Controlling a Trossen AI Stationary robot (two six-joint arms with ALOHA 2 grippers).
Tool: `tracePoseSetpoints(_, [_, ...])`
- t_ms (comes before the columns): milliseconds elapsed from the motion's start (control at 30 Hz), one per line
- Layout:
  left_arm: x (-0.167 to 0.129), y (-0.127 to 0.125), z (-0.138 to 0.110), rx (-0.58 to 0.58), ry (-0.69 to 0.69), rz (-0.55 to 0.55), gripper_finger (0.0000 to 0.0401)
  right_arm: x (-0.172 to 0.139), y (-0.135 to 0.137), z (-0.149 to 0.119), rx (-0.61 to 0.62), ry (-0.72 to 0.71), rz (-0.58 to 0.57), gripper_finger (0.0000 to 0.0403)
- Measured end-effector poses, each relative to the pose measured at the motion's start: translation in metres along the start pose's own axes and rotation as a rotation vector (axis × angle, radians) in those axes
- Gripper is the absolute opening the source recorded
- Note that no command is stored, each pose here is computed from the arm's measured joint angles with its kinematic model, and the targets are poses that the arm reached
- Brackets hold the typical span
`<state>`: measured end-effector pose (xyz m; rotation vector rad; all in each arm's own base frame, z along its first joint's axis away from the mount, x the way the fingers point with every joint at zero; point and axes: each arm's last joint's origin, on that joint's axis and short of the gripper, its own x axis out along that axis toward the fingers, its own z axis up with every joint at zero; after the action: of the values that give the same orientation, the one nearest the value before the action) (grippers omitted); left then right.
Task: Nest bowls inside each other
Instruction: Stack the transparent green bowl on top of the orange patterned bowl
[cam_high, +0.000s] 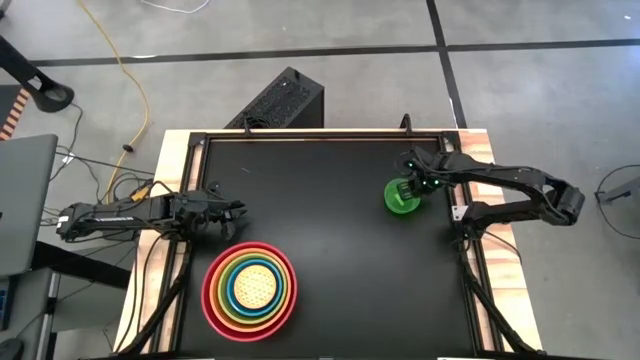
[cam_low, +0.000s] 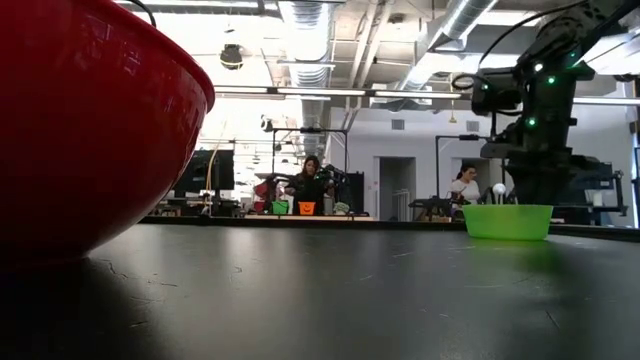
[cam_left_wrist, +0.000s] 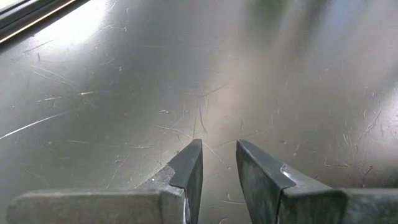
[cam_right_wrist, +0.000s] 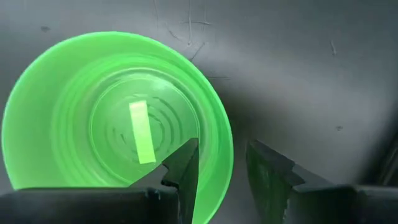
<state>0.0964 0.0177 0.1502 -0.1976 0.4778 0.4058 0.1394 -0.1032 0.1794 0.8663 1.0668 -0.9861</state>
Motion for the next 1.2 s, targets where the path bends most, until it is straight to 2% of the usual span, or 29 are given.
tracePoseSetpoints(200, [0.000,0.000,0.000,0.000,0.000,0.000,0.0087,0.008,-0.001,-0.004,-0.007,0.004,0.028,0.0125])
tracePoseSetpoints(467, [0.000,0.000,0.000,0.000,0.000,0.000,0.0087,0.012,0.000,-0.005,0.001,-0.005,0.062,0.0014])
tracePoseSetpoints(600, [0.000,0.000,0.000,0.000,0.000,0.000,0.0087,0.004,0.004,0.003,0.008,-0.039,0.068,0.0012])
tracePoseSetpoints(733, [0.000,0.000,0.000,0.000,0.000,0.000,0.0087,-0.020,0.018,0.019,0.000,-0.104,0.138,0.0005])
tracePoseSetpoints(833, [0.000,0.000,0.000,0.000,0.000,0.000,0.0087,-0.047,0.039,0.028,-0.025,-0.171,0.226,0.0004])
tracePoseSetpoints(967, [0.000,0.000,0.000,0.000,0.000,0.000,0.0087,-0.093,0.081,0.027,-0.113,-0.280,0.383,0.0003])
tracePoseSetpoints(1100, [0.000,0.000,0.000,0.000,0.000,0.000,0.0087,-0.133,0.136,0.011,-0.232,-0.351,0.506,0.0002])
tracePoseSetpoints(1200, [0.000,0.000,0.000,0.000,0.000,0.000,0.0087,-0.149,0.184,-0.006,-0.339,-0.351,0.559,0.0002])
